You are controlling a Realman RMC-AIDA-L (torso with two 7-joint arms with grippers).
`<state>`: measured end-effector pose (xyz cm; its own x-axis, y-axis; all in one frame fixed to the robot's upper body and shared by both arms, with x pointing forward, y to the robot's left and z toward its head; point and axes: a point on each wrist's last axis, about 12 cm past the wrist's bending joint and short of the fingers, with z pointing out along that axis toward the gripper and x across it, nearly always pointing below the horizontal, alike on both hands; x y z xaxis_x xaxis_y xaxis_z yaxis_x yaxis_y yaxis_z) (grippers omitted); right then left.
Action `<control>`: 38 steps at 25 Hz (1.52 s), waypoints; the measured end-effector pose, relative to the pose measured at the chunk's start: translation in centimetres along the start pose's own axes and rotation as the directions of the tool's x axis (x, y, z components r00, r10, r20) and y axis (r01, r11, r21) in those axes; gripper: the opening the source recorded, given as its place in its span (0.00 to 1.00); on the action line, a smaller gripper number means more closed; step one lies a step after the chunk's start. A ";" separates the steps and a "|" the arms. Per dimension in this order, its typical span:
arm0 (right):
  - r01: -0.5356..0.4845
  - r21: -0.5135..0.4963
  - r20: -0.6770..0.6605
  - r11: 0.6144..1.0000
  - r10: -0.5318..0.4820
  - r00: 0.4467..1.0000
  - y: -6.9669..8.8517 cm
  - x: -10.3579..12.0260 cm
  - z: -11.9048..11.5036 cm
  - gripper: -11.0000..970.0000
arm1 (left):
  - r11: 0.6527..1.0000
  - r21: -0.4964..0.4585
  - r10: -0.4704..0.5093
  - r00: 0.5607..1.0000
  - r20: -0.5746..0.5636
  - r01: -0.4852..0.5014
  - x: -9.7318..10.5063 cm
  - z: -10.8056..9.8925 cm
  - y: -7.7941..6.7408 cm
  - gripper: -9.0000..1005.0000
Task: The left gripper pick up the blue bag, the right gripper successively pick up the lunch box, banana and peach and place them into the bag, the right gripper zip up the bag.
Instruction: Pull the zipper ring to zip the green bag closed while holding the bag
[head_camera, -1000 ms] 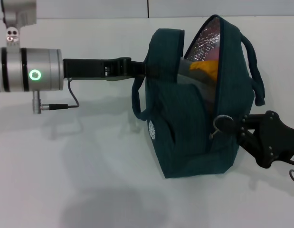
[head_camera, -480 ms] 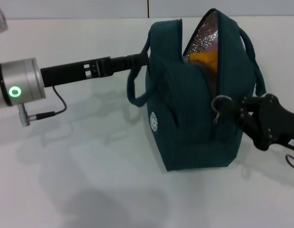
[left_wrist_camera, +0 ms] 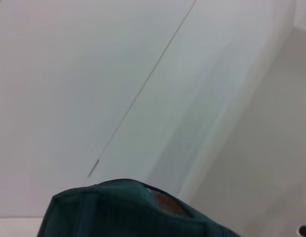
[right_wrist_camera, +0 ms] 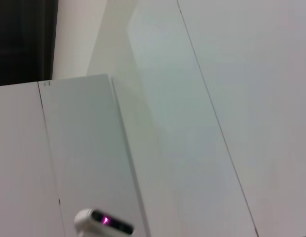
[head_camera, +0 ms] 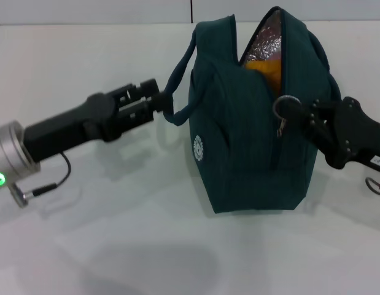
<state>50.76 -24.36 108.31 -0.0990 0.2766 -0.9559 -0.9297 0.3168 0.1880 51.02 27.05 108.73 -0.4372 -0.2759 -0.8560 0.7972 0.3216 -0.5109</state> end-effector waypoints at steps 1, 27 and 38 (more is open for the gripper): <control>0.002 -0.001 0.004 1.000 -0.002 1.000 -0.1 -0.1 0.2 0.03 | 1.000 -0.003 0.006 1.000 0.006 -0.006 0.6 -0.2 -0.1 0.64; 0.092 -0.025 -0.020 0.995 -0.092 0.996 -3.9 -3.1 6.9 0.03 | 0.960 -0.144 0.255 0.963 0.087 -0.241 7.5 0.8 -1.4 0.71; 0.092 -0.027 -0.018 0.995 -0.093 0.995 -3.9 -3.1 7.0 0.03 | 0.950 -0.170 0.278 0.957 0.082 -0.262 5.9 2.7 0.0 0.74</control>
<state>57.21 -20.11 112.15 -0.0187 0.2291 -0.9732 -0.9442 0.3160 0.0925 49.54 23.01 103.85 -0.1623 -0.2491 -0.9548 0.8010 0.5319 -0.2749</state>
